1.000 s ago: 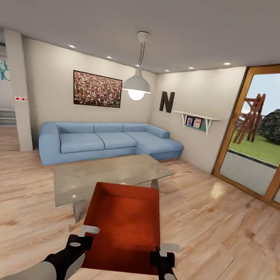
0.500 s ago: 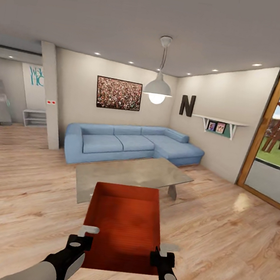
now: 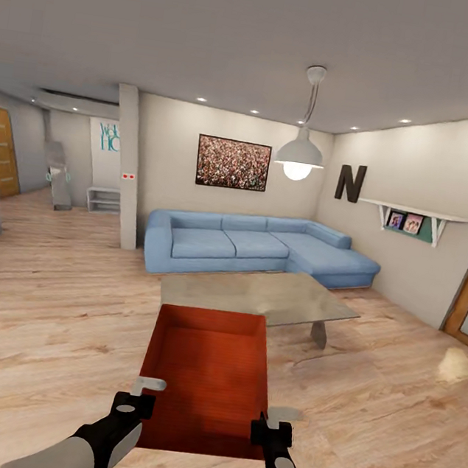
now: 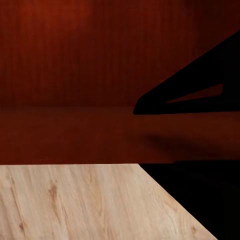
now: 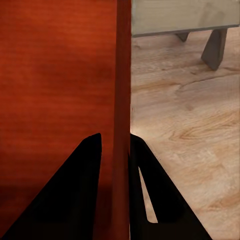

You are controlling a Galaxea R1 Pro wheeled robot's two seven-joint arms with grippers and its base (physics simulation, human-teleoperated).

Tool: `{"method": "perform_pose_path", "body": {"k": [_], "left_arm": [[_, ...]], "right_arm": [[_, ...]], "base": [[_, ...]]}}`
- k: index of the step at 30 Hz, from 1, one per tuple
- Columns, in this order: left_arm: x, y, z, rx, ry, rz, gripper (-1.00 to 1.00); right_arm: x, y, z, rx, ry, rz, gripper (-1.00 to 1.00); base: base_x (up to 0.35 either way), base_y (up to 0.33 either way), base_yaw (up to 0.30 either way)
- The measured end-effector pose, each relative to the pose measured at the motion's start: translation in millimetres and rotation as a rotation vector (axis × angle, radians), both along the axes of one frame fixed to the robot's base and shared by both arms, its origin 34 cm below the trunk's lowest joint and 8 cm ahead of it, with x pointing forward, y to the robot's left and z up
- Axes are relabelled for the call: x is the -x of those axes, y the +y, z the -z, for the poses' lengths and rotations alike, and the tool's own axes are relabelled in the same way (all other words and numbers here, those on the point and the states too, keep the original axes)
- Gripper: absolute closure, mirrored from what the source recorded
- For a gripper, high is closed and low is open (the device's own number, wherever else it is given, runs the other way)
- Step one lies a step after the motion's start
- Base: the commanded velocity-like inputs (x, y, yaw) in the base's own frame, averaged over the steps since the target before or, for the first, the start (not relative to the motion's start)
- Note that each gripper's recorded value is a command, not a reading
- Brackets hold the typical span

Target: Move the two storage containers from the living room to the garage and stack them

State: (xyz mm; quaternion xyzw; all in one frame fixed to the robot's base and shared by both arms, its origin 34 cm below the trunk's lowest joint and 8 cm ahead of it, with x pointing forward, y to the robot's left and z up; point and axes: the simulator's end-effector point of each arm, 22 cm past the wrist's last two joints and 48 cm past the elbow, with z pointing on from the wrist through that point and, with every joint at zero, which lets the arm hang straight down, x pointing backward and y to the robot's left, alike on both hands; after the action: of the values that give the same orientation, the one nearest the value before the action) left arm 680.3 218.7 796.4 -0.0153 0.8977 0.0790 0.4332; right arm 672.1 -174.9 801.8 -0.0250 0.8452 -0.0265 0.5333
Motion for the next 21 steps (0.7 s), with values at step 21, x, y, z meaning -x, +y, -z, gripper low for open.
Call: {"method": "perform_pose_path", "body": {"k": [21], "left_arm": [[-0.5, 1.3, -3.3, -0.002, -0.006, 0.0, 1.0]], "right_arm": [[-0.7, 1.0, -3.9, 0.002, -0.007, 0.0, 1.0]], "base": [[0.0, 0.0, 0.3]]}}
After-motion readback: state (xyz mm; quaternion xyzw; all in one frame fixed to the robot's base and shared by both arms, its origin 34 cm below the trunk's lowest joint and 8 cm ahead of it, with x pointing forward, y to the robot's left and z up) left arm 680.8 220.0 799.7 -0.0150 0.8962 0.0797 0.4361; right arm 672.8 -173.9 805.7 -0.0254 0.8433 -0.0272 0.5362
